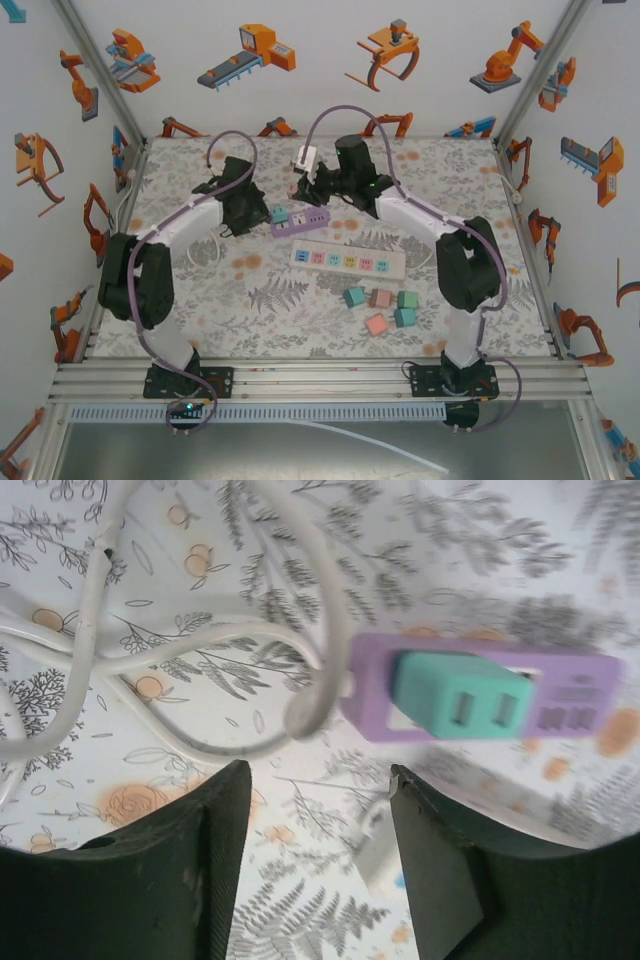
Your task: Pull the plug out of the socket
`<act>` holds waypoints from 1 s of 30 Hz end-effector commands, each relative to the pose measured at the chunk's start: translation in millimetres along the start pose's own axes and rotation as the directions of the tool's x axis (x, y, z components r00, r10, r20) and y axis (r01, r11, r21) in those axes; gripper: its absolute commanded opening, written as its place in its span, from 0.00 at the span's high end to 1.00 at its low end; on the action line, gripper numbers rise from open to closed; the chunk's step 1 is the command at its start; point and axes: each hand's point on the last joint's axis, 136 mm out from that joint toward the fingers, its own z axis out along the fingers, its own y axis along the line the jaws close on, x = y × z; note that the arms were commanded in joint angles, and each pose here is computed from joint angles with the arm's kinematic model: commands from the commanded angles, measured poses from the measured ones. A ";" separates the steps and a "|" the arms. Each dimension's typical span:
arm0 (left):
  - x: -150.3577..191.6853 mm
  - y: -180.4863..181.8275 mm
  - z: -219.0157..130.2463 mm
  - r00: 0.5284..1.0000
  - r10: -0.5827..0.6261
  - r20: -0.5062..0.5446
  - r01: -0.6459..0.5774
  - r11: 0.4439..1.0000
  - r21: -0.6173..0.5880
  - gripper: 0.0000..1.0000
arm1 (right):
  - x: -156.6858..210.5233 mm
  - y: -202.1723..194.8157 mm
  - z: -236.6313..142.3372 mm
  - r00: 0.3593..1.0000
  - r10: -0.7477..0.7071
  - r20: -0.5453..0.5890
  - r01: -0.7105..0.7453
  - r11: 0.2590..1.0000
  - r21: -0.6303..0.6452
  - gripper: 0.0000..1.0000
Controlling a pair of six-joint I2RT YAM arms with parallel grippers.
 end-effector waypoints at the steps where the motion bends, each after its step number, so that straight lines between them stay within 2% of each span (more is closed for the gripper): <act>1: -16.5 -21.5 -42.8 0.997 0.052 0.061 -0.059 0.991 0.120 0.41 | -79.6 -31.4 -39.4 0.968 0.040 0.247 -0.089 0.978 0.190 1.00; 6: -30.8 -50.3 -113.3 0.974 0.120 0.190 -0.174 0.938 0.299 0.33 | -92.2 -44.9 -93.5 0.909 0.172 0.380 -0.316 0.878 0.359 1.00; 9: -32.4 -63.5 -162.5 0.940 0.150 0.306 -0.274 0.867 0.416 0.26 | -85.8 -44.5 -130.2 0.848 0.292 0.442 -0.484 0.766 0.423 1.00; 12: -23.2 -70.2 -206.3 0.897 0.173 0.406 -0.378 0.776 0.505 0.21 | -66.1 -34.3 -168.1 0.765 0.420 0.488 -0.635 0.620 0.461 1.00; 18: 21.6 -70.9 -267.9 0.814 0.292 0.503 -0.571 0.565 0.596 0.19 | -17.5 25.8 -224.9 0.591 0.638 0.494 -0.804 0.409 0.432 1.00; 20: 43.0 -68.1 -284.9 0.769 0.365 0.526 -0.639 0.481 0.600 0.18 | -0.4 51.6 -237.4 0.525 0.704 0.478 -0.843 0.354 0.404 1.00; 21: 52.5 -66.6 -292.5 0.744 0.396 0.538 -0.668 0.442 0.599 0.18 | 6.9 62.2 -241.2 0.497 0.731 0.468 -0.858 0.332 0.392 1.00; 25: 102.5 -58.0 -320.0 0.600 0.517 0.611 -0.782 0.218 0.583 0.11 | 35.4 104.9 -243.8 0.353 0.844 0.403 -0.919 0.233 0.318 1.00; 30: 155.4 -41.3 -331.2 0.463 0.574 0.675 -0.821 -0.008 0.570 0.00 | 65.8 146.0 -221.9 0.229 0.943 0.240 -0.951 0.163 0.264 1.00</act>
